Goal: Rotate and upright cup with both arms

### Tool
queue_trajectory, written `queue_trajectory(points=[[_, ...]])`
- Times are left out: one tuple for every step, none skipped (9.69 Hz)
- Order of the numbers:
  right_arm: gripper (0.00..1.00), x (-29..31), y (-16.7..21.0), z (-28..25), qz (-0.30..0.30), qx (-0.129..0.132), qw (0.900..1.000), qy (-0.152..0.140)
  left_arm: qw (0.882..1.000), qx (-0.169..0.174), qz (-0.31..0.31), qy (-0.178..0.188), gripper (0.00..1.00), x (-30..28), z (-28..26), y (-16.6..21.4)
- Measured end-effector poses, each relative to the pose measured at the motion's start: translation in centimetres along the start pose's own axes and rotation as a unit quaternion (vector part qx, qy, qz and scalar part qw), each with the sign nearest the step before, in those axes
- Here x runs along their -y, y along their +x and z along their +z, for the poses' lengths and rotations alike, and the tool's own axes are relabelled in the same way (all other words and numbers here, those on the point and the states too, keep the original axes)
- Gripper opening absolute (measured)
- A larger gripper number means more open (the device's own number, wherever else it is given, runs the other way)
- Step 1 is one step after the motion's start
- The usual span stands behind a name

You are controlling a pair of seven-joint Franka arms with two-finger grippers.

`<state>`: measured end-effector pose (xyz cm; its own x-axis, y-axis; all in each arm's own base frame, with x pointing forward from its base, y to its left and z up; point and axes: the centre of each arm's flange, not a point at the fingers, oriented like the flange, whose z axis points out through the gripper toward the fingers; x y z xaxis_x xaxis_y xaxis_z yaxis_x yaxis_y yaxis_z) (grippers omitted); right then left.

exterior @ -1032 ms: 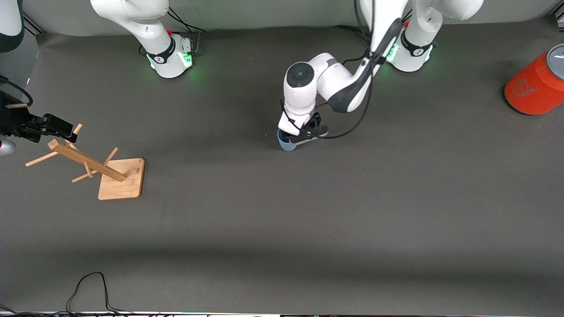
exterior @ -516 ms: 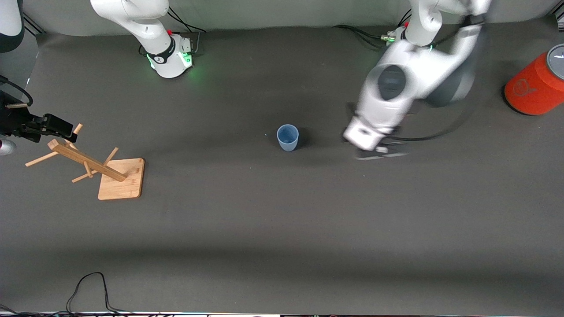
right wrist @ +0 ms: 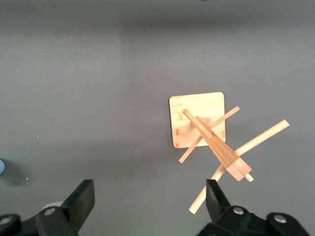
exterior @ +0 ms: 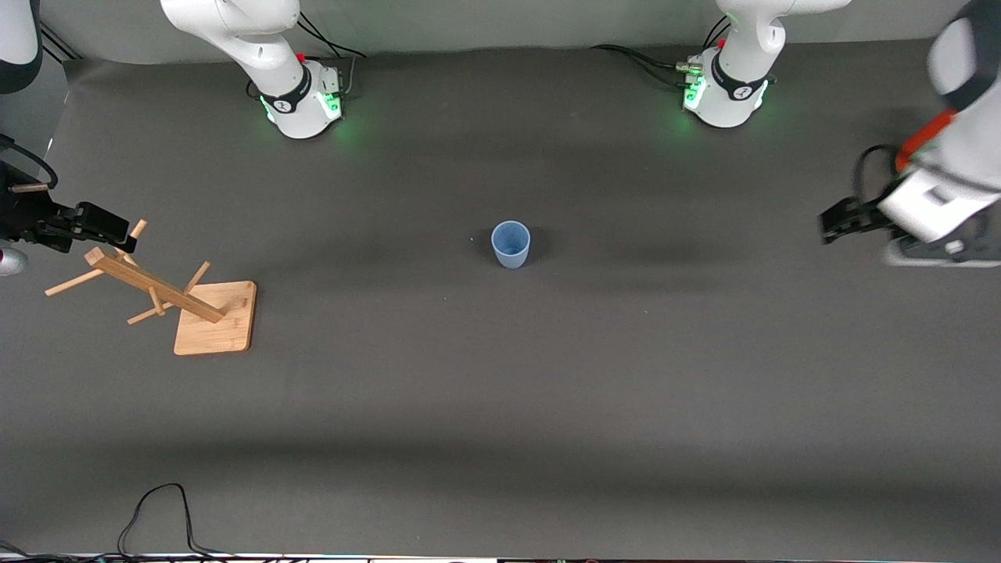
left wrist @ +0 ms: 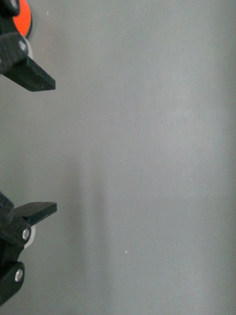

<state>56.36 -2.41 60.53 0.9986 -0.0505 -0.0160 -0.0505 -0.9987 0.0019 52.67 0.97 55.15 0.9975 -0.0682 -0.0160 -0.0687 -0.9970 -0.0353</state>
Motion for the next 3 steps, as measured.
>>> queue_trajectory(points=[[1.00, 0.0, 0.0, 0.0, 0.000, 0.000, 1.000, 0.000, 1.000, -0.001, -0.001, -0.004, 1.00, 0.5, -1.9, -0.9], [1.00, 0.0, 0.0, 0.0, 0.000, 0.000, 1.000, 0.000, 1.000, -0.004, 0.002, -0.005, 1.00, 0.1, -3.8, -1.4], [1.00, 0.0, 0.0, 0.0, 0.000, 0.000, 1.000, 0.000, 1.000, -0.004, 0.008, -0.004, 1.00, -0.5, -5.5, -1.7]])
